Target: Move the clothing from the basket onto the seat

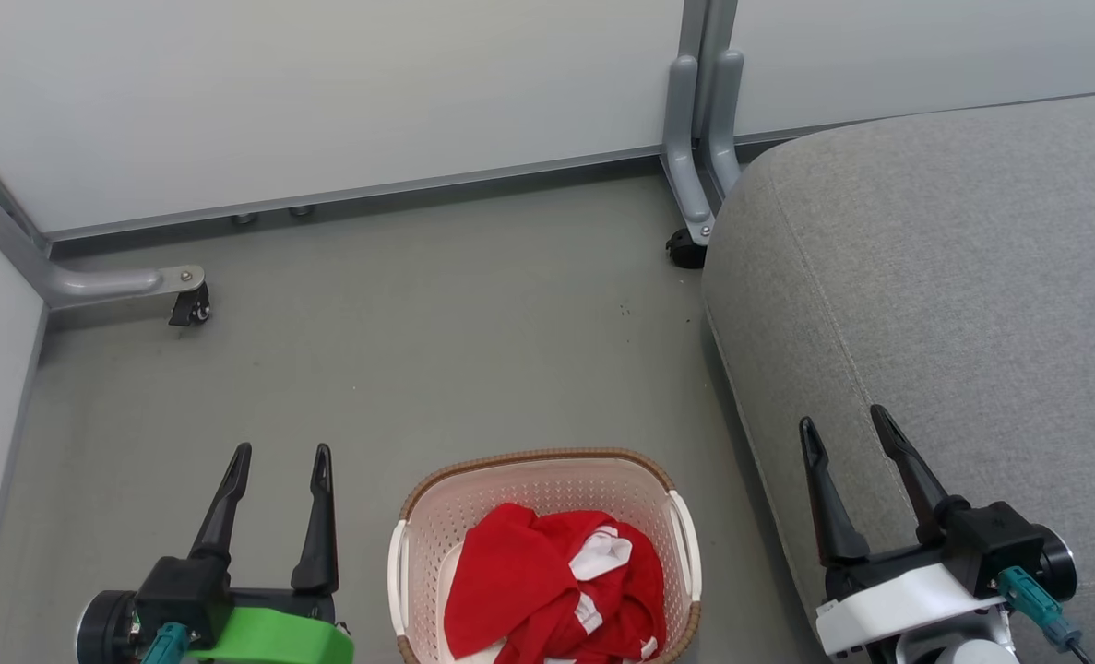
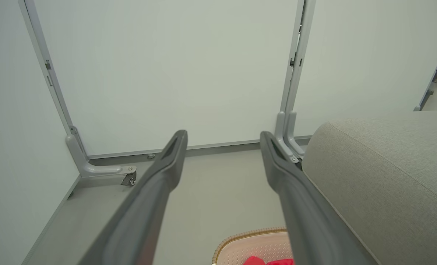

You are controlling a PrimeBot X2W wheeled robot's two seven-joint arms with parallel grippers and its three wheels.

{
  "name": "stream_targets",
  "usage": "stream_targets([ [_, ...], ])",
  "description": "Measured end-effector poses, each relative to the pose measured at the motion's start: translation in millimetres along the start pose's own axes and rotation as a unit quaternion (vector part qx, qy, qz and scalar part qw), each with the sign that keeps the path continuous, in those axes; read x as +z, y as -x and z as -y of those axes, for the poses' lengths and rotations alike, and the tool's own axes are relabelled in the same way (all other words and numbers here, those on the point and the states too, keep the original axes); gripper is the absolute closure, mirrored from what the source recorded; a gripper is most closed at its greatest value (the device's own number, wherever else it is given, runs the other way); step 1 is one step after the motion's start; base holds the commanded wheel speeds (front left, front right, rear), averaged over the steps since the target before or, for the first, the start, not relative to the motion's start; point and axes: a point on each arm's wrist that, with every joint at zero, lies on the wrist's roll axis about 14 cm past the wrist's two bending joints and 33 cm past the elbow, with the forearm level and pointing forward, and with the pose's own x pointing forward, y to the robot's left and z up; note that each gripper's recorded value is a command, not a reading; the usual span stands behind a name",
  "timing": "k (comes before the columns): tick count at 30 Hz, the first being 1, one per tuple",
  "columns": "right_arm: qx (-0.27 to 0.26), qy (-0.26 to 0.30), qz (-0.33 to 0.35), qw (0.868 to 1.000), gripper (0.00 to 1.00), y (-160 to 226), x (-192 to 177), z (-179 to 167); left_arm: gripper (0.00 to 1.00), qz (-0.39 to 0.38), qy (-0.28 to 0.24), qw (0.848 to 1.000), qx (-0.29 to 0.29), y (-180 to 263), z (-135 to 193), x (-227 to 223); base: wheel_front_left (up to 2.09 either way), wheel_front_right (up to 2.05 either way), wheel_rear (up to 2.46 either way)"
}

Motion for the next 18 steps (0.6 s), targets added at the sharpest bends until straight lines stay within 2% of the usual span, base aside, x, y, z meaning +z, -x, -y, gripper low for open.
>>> stream_targets([
  [18,-0.001,0.002,-0.005,1.000,0.00,0.7,-2.9,1.0,0.00,-0.009,0.003,1.000,-0.008,0.6,4.7,-6.3,0.00,0.00,0.00],
])
